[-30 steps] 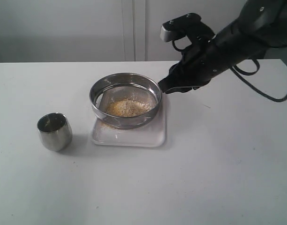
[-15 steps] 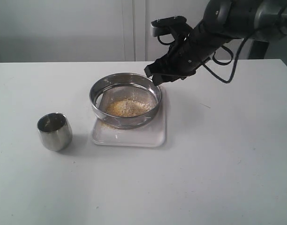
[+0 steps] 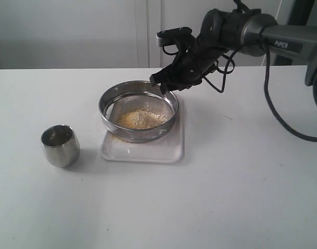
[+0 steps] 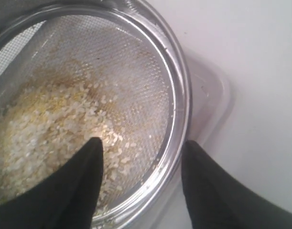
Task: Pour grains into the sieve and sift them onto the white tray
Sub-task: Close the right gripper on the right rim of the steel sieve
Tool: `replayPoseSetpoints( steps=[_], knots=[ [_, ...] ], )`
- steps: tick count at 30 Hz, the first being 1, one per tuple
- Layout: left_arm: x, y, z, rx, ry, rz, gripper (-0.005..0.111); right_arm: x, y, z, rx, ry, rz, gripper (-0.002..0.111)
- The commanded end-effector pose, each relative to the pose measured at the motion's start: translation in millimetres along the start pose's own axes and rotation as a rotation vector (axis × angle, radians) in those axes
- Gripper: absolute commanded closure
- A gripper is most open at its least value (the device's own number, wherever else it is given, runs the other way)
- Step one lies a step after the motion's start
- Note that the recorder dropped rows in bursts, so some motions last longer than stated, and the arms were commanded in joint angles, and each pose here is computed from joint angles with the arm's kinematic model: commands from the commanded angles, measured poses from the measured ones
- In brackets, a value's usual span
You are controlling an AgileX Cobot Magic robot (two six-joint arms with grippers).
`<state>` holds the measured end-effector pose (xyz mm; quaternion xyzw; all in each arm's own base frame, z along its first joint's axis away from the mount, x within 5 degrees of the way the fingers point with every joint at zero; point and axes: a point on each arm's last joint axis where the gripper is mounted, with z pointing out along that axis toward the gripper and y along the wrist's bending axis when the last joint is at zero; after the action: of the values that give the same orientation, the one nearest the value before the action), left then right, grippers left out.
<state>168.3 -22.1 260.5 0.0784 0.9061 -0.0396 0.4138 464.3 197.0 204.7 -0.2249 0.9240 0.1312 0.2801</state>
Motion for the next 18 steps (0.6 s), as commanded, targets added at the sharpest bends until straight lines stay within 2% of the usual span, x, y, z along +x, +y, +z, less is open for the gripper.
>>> replayPoseSetpoints(
  steps=[1, 8, 18],
  knots=[
    [2.2, -1.6, -0.7, 0.007, 0.002, 0.002, 0.107, -2.8, -4.5, 13.2, 0.026, -0.036, 0.002, 0.060],
    [2.2, -1.6, -0.7, 0.007, 0.002, 0.002, 0.107, -3.4, -9.2, 24.5, 0.057, -0.086, -0.003, 0.060],
    [2.2, -1.6, -0.7, 0.007, 0.002, 0.002, 0.107, 8.4, -14.6, 46.8, 0.077, -0.050, -0.006, 0.061]
  ],
)
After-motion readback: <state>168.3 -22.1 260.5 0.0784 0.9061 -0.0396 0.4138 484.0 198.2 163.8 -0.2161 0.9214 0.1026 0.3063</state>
